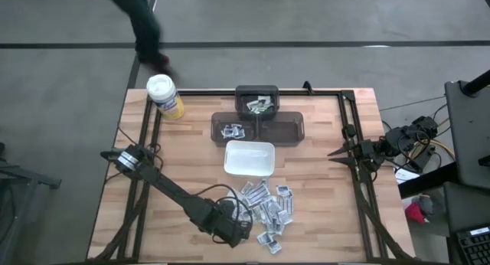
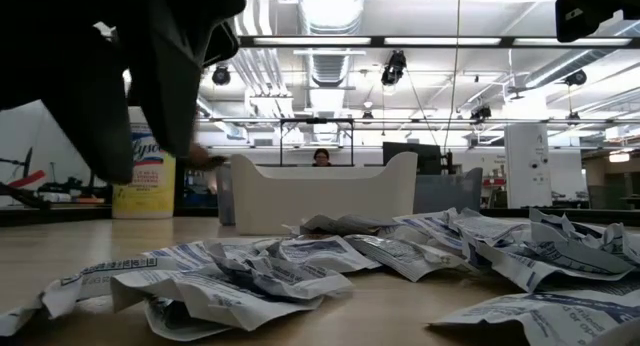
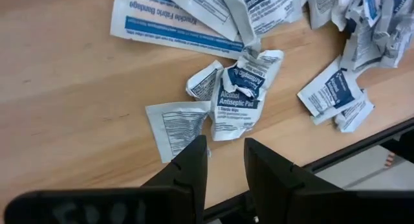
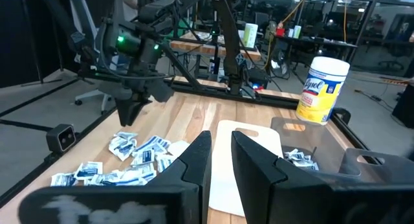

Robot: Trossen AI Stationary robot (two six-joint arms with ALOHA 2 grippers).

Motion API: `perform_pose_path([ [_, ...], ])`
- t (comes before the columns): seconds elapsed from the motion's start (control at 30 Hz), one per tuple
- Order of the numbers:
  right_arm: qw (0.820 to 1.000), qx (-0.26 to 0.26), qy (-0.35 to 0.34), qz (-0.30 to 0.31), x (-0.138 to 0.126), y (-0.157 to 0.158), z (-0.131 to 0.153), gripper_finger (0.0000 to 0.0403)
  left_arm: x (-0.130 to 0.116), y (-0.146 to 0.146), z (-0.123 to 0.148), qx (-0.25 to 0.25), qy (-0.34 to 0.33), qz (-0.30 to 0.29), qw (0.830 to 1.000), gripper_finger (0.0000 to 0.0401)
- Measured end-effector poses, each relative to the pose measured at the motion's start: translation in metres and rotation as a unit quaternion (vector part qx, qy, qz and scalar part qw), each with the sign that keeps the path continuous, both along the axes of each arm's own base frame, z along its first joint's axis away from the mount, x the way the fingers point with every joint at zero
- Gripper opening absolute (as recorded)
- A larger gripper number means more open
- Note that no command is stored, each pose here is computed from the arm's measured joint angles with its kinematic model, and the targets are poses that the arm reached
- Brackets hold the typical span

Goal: Pick & Place First Aid Supplies
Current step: Put the alcohol pad into the left black bin

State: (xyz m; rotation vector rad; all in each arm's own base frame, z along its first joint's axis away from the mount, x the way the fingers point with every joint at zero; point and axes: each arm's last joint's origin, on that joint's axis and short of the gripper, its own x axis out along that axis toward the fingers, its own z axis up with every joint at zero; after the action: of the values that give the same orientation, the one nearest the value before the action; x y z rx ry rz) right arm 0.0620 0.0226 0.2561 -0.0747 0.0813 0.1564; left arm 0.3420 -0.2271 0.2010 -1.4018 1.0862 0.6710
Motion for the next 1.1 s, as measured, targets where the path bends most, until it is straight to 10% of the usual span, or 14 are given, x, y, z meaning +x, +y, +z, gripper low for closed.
perform_pose_path([
  [1.1,1.000,0.002,0.000,0.000,0.000,0.000,0.000,0.0059,-0.002,-0.007,-0.027,0.018,0.051,-0.010,0.998,0.0096],
])
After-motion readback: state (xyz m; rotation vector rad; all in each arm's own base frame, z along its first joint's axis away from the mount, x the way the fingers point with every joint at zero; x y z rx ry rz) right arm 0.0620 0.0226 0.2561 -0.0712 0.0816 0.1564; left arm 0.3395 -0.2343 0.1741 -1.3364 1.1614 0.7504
